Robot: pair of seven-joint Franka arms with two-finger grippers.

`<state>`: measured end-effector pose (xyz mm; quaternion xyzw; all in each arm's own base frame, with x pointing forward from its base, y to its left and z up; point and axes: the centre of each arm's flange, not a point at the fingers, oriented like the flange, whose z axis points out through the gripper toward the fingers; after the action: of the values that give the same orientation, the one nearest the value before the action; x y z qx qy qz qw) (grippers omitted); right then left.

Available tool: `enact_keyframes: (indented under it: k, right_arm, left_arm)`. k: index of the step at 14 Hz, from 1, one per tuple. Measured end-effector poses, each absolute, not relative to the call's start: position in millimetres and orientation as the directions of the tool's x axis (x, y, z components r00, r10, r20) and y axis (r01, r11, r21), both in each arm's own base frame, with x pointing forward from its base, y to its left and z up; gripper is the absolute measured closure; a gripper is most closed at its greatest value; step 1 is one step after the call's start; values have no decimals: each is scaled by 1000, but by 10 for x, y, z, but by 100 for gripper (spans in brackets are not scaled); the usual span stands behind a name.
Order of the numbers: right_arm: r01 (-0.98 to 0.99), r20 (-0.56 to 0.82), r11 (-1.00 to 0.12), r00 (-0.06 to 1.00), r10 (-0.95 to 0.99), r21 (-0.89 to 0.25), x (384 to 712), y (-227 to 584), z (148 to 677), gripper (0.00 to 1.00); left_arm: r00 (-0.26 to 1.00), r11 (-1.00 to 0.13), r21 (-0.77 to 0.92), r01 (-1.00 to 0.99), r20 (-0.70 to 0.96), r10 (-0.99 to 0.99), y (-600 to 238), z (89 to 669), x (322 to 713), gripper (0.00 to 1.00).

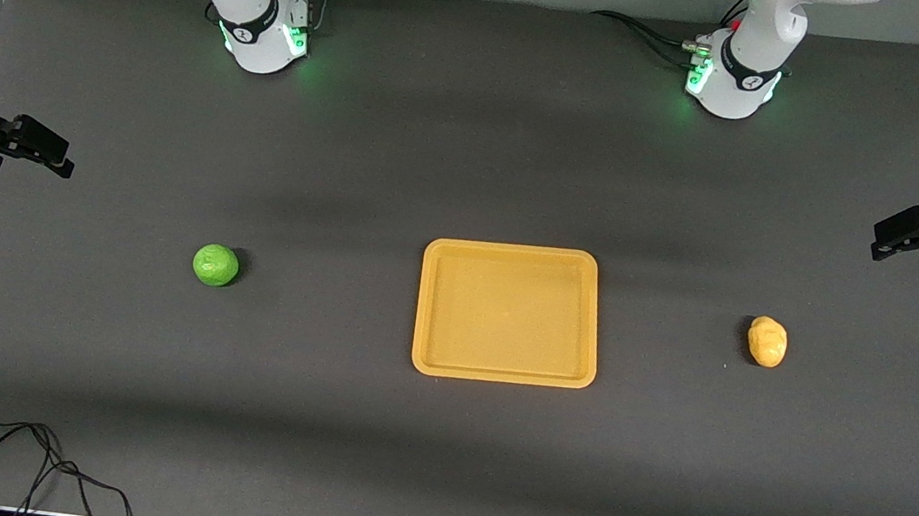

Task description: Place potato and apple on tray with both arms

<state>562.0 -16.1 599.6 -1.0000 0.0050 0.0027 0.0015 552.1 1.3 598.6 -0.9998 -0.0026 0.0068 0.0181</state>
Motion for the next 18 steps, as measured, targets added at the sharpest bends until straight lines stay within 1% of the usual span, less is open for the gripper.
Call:
enact_keyframes:
  k: [18]
  right_arm:
    - [-7,-8,-1000,1000,-7,-2,5620,-162,5984,0]
  left_arm:
    - [1000,-999,-38,4,-13,5,14,5933,5507,0]
